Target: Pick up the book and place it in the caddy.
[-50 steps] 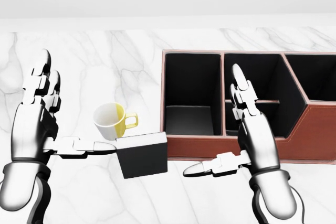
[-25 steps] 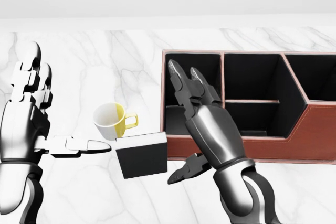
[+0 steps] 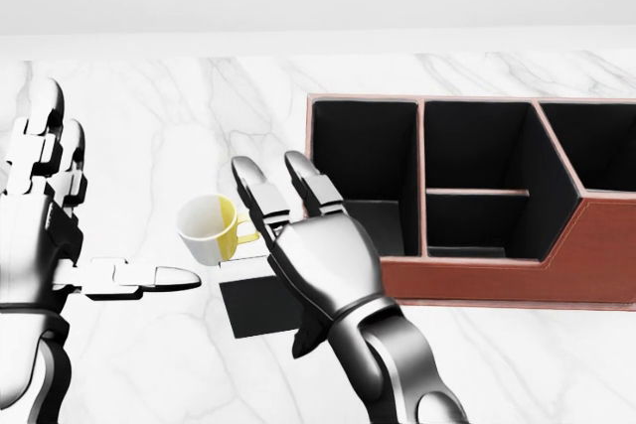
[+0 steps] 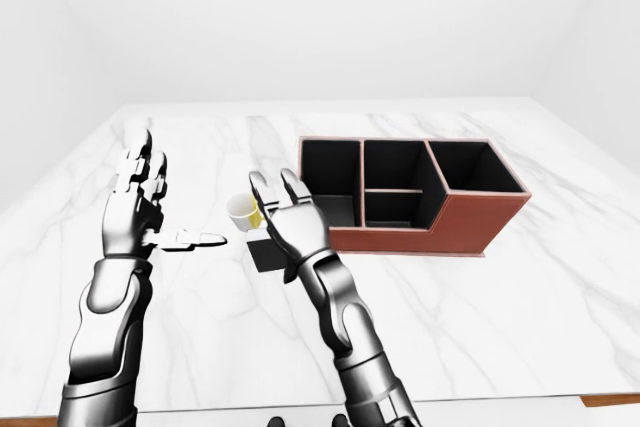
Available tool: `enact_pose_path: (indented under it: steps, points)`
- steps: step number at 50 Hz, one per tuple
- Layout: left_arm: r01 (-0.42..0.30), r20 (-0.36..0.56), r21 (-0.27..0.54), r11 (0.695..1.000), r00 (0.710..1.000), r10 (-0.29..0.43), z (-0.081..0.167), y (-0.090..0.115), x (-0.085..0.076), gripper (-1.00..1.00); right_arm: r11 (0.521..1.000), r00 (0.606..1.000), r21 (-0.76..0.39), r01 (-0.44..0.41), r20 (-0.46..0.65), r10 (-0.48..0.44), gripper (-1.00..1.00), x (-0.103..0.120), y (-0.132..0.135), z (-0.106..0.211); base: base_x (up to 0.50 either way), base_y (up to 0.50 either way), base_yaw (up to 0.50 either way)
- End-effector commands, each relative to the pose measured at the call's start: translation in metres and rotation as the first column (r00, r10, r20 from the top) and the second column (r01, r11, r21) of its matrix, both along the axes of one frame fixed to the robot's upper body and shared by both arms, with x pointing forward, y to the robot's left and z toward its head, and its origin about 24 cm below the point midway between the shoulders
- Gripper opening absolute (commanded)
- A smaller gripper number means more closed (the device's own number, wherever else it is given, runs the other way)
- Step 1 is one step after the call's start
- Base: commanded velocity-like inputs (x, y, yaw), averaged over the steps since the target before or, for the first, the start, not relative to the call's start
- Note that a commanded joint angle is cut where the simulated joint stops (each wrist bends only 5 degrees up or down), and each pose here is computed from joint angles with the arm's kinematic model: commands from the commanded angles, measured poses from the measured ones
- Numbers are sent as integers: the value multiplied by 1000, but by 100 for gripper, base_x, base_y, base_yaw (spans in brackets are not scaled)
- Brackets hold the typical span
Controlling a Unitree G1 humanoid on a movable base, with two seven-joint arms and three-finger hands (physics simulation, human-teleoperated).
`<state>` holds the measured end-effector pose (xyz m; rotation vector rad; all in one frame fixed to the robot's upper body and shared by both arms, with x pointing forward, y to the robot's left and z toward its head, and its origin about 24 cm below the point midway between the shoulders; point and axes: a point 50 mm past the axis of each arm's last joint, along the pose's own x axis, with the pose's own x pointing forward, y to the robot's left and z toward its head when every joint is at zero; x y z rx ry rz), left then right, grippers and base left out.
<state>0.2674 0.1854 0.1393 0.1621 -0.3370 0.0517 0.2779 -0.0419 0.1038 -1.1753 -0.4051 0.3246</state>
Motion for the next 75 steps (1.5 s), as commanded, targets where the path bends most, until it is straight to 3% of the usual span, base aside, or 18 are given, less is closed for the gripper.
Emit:
enact_pose_path:
  steps: [1, 19, 39, 75]
  points:
    - [-8, -13, -2, 1000, 1000, 8, -3, 2, 0, 100, 995, 1000, -99, -19, -17, 18, 100, 8, 20, -18, 0, 0, 0]
    - [-8, -25, -6, 1000, 1000, 8, -6, 3, 0, 100, 977, 998, -208, -54, -46, 46, 100, 14, 42, -50, 0, 0, 0]
    - [-7, -23, -9, 1000, 1000, 7, -6, 3, -1, 100, 964, 998, -263, -50, -56, 36, 100, 31, 45, -68, 0, 0, 0]
    - [-9, -49, -14, 1000, 999, 8, -12, 3, 0, 100, 947, 991, -317, -48, -136, 4, 93, 36, 37, -103, 0, 0, 0]
